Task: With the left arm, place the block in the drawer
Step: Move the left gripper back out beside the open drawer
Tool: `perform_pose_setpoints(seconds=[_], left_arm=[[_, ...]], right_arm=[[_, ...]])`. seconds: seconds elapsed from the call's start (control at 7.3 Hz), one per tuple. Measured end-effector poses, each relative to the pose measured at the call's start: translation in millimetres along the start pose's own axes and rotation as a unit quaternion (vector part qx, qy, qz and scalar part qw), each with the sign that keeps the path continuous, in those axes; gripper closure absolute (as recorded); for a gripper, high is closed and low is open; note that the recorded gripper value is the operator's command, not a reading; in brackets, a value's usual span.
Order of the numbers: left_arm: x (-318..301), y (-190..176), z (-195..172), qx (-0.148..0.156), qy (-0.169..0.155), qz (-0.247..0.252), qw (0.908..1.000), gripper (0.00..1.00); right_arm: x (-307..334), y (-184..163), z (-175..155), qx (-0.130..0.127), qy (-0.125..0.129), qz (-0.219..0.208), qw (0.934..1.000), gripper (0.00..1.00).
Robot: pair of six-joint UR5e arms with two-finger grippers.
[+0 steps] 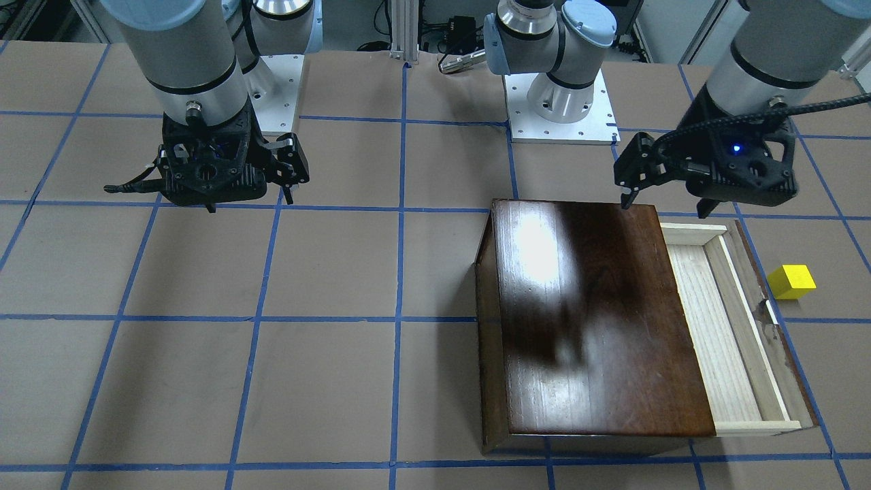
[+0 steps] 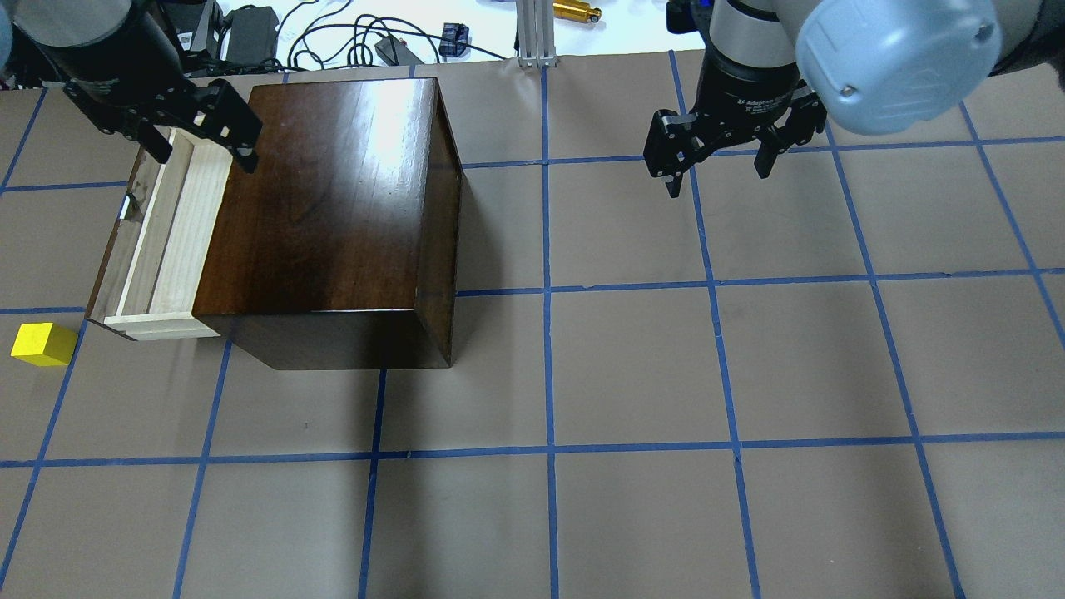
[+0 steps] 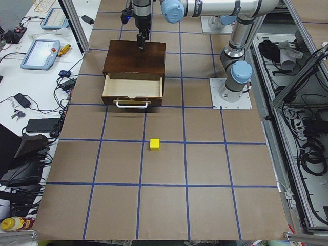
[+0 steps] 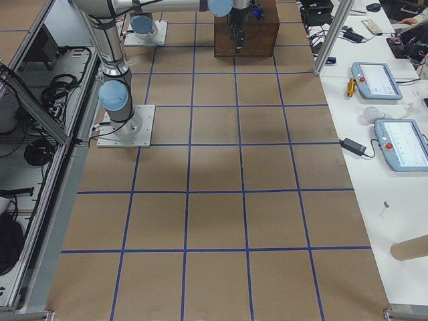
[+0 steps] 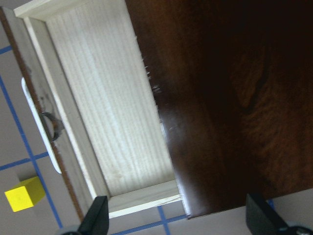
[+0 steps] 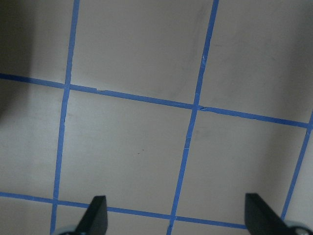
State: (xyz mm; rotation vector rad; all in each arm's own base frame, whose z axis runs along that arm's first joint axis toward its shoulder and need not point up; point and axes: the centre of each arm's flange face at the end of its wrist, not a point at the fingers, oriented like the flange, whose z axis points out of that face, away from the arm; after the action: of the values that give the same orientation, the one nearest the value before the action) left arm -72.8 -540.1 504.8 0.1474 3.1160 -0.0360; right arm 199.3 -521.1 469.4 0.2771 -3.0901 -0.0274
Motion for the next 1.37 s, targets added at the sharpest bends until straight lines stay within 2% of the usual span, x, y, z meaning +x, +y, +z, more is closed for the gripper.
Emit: perform_pose_setpoints(seconds=[0.14, 0.41, 1.37], left_arm=[[13, 0, 0, 0.002, 0.005, -0.039, 0.9992, 0.00], [22, 0, 0, 0.004, 0.008, -0.070, 0.9975, 0.00], [25, 1, 0, 0.004, 0.009, -0.062, 0.9980, 0.00]], right_arm=[[0, 0, 0, 0.000, 0.000, 0.000, 1.0000, 0.00], [0, 0, 0, 0.000, 0.000, 0.000, 1.0000, 0.00], [0, 0, 0, 0.000, 0.000, 0.000, 1.0000, 0.00]])
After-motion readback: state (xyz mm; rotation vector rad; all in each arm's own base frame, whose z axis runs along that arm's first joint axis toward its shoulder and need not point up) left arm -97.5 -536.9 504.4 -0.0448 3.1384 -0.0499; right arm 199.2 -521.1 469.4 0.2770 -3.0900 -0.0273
